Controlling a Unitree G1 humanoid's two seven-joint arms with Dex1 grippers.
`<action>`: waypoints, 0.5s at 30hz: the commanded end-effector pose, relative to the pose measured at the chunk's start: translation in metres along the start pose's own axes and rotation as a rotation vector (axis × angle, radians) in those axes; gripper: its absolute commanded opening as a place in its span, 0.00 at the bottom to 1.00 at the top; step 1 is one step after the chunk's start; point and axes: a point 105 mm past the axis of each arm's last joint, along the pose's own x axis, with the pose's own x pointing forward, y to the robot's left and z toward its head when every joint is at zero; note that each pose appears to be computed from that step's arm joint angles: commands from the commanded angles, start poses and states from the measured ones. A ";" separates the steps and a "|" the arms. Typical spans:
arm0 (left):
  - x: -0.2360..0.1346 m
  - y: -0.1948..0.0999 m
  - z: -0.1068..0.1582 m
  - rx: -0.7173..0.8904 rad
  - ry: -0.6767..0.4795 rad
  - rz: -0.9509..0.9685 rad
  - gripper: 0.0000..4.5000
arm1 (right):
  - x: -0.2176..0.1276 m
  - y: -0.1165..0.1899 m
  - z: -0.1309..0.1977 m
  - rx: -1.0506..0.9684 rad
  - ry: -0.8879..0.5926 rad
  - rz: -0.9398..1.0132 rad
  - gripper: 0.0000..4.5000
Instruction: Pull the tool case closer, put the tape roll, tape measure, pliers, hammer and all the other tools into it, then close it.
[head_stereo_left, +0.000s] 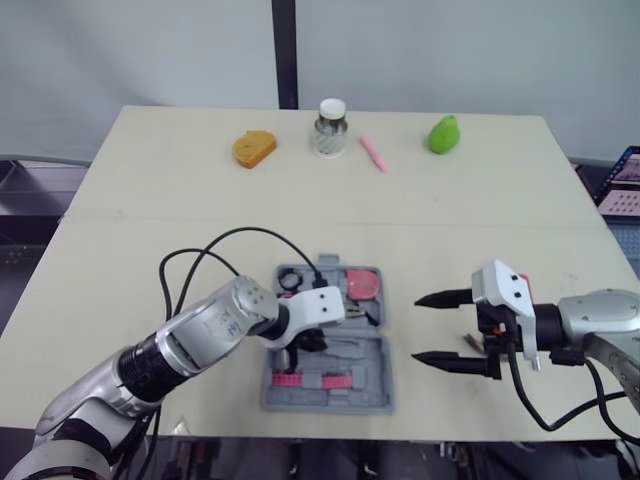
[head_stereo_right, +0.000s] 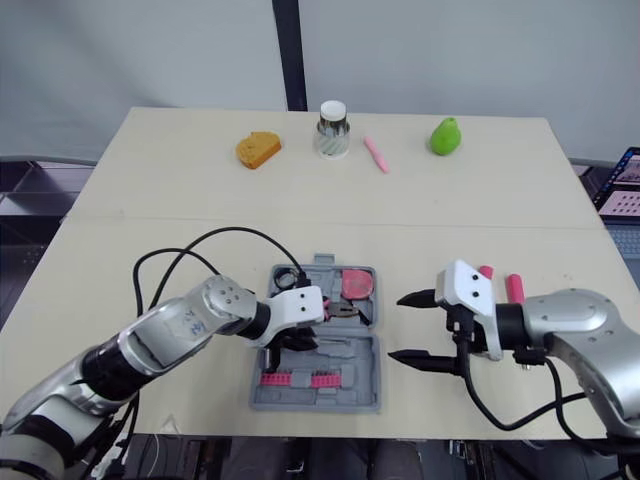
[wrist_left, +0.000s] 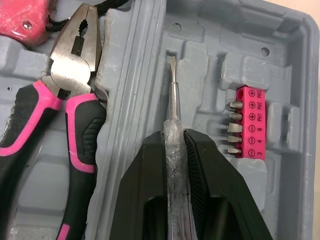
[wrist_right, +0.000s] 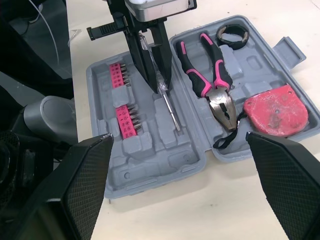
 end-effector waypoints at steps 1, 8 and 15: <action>0.002 0.000 0.003 0.030 -0.010 -0.003 0.01 | -0.005 0.002 0.012 -0.057 -0.017 -0.017 1.00; 0.002 0.004 0.001 0.052 0.002 0.001 0.01 | -0.005 0.000 0.013 -0.055 -0.022 -0.021 1.00; 0.005 0.003 0.000 0.066 0.002 -0.005 0.01 | -0.006 0.000 0.014 -0.054 -0.024 -0.022 1.00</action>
